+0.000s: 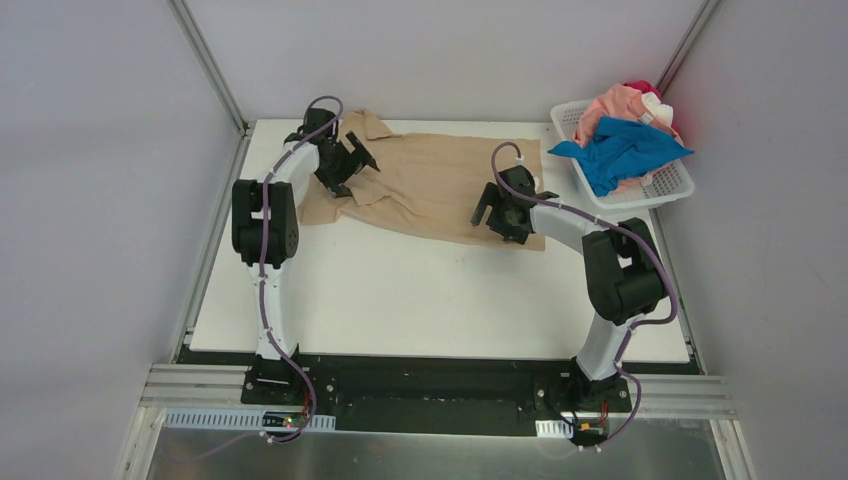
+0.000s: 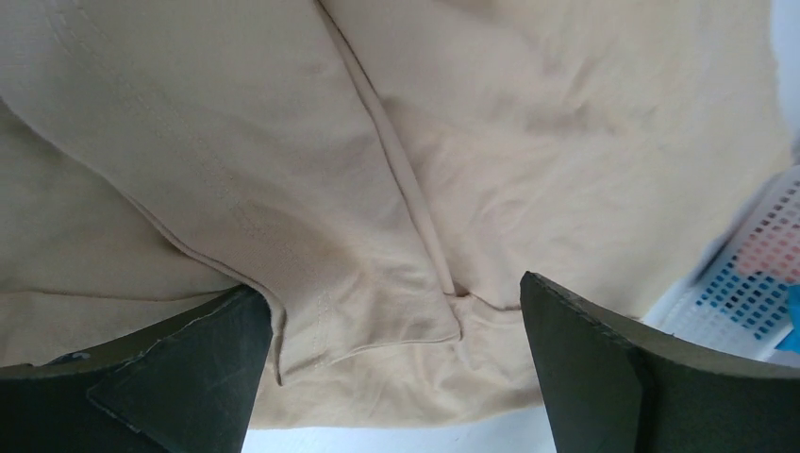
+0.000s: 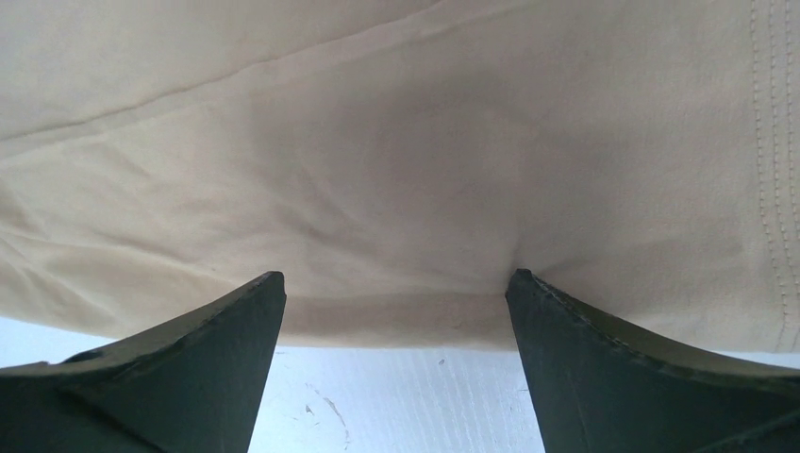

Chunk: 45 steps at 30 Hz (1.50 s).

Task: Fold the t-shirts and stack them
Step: Fold the flattened tshirt in 1/3 of the way

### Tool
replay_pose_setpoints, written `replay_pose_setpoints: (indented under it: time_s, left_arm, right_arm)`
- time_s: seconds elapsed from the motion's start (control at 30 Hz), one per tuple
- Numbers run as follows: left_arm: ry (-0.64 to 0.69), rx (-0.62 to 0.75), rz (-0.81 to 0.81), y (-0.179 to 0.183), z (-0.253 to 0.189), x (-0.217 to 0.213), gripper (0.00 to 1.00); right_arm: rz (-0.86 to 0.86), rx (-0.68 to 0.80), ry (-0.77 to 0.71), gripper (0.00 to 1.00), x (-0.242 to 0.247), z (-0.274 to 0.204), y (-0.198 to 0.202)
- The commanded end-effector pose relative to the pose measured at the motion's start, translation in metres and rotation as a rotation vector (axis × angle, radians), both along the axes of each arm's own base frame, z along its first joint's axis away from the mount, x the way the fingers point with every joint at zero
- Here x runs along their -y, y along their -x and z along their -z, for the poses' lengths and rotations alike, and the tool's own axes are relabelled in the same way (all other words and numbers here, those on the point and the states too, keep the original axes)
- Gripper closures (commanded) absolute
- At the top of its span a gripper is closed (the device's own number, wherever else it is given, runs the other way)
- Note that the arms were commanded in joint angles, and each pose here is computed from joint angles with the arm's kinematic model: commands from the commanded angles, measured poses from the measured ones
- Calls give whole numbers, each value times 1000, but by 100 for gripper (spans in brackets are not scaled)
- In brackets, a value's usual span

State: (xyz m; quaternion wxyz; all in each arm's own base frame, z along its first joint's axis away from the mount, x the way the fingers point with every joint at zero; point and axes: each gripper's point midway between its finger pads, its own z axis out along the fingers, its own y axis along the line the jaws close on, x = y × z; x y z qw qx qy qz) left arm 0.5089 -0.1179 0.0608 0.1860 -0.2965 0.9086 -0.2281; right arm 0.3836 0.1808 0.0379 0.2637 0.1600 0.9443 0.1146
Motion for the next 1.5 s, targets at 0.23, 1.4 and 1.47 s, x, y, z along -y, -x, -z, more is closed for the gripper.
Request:
replay_pose_setpoints:
  time_s: [0.23,1.4,1.47]
  left_arm:
    - [92,169,28,-60,-42,20,1]
    - [-233,-75,-102,198,25,-41,7]
    - [-238,-38,-105,190,14,-40,10]
  right_arm:
    - [11,-5,102,8,20,2,4]
    - [-183,-146,49,9,-8,19,126]
    - [-179,-131,40,9,-9,15,124]
